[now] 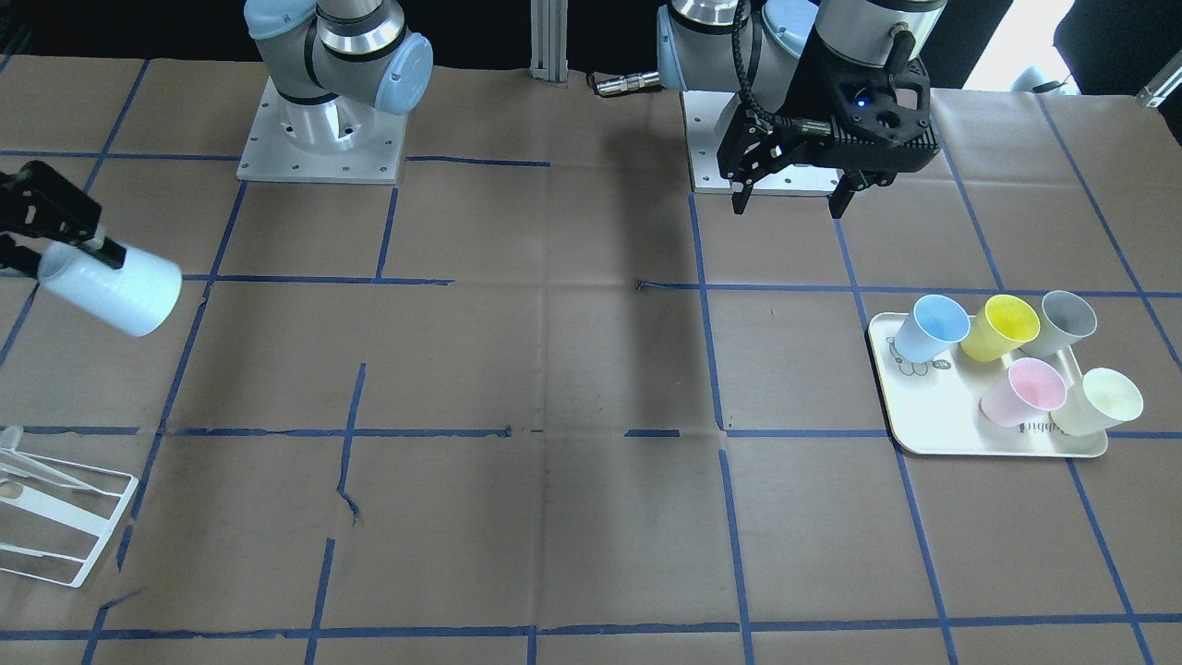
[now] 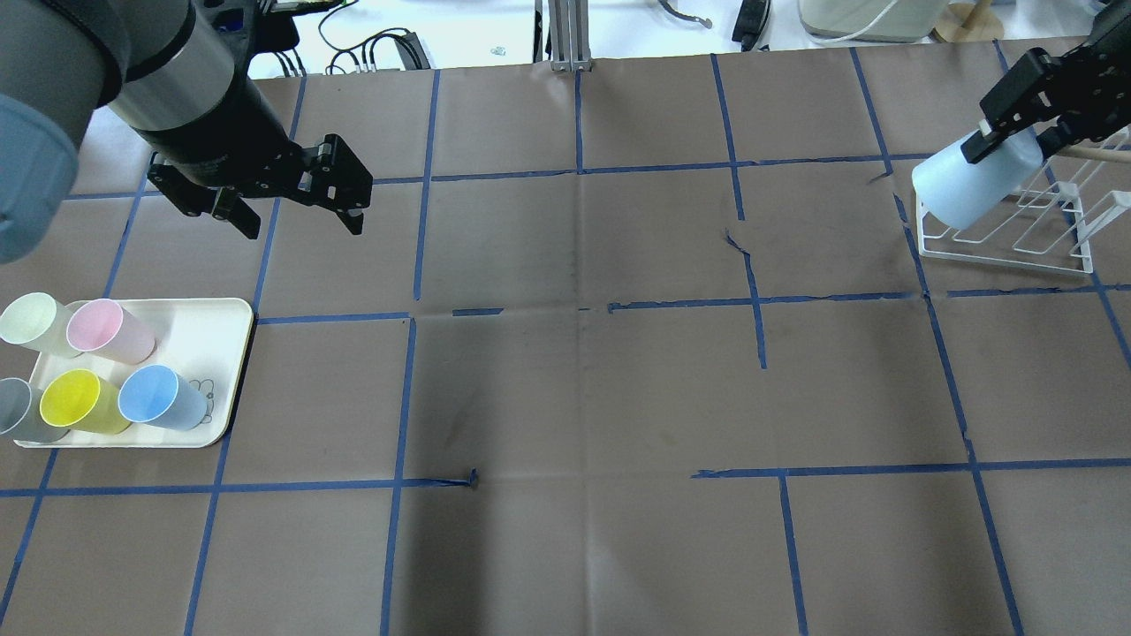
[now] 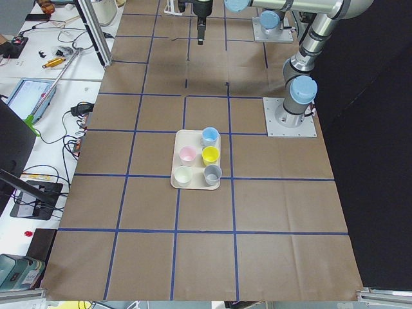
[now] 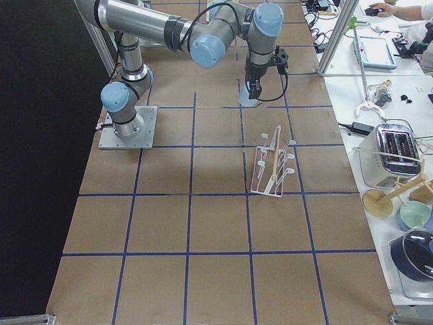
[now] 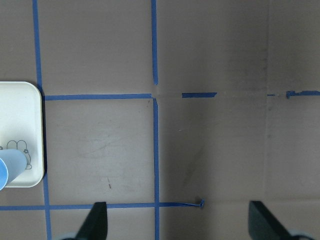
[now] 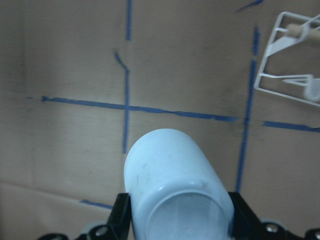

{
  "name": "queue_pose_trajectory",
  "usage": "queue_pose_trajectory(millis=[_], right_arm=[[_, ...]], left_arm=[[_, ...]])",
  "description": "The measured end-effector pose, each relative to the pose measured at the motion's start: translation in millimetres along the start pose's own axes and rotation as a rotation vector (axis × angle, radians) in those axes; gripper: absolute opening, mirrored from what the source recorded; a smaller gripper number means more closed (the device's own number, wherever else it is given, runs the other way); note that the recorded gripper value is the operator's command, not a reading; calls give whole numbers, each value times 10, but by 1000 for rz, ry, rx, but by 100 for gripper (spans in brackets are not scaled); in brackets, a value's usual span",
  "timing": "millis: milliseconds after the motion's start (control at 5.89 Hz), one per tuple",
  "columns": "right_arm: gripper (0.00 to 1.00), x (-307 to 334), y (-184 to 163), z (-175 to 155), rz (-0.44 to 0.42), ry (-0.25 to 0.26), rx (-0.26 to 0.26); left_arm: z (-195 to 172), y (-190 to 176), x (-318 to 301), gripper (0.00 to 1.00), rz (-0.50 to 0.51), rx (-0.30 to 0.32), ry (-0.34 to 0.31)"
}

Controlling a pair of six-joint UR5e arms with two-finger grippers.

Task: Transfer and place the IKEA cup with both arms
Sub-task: 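Lift the light blue cup off the rack with the right gripper, then carry the cup toward the table center with the right gripper while the left gripper approaches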

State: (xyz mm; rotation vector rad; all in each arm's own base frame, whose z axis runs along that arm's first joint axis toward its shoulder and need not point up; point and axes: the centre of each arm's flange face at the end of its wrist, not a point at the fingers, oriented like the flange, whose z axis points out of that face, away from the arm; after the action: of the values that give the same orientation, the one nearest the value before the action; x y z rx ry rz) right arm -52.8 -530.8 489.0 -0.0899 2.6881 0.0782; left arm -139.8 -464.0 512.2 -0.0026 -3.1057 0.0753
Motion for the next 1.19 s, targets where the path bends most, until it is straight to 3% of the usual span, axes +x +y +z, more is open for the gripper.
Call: queue_pose_trajectory(millis=[339, 679, 848, 1018, 1188], right_arm=[[42, -581, 138, 234, 74, -361, -61], [42, -976, 287, 594, 66, -662, -140], [42, -1001, 377, 864, 63, -798, -147], [42, -974, 456, 1174, 73, -900, -128], [42, -1009, 514, 1441, 88, -965, -102]], left_arm=[[-2, -52, -279, 99, 14, -33, 120], [-1, -59, -601, 99, 28, -62, 278], [11, -54, -713, 99, 17, -75, 358], [28, -45, -774, 99, -4, -86, 433], [69, -38, -796, 99, -21, -93, 510]])
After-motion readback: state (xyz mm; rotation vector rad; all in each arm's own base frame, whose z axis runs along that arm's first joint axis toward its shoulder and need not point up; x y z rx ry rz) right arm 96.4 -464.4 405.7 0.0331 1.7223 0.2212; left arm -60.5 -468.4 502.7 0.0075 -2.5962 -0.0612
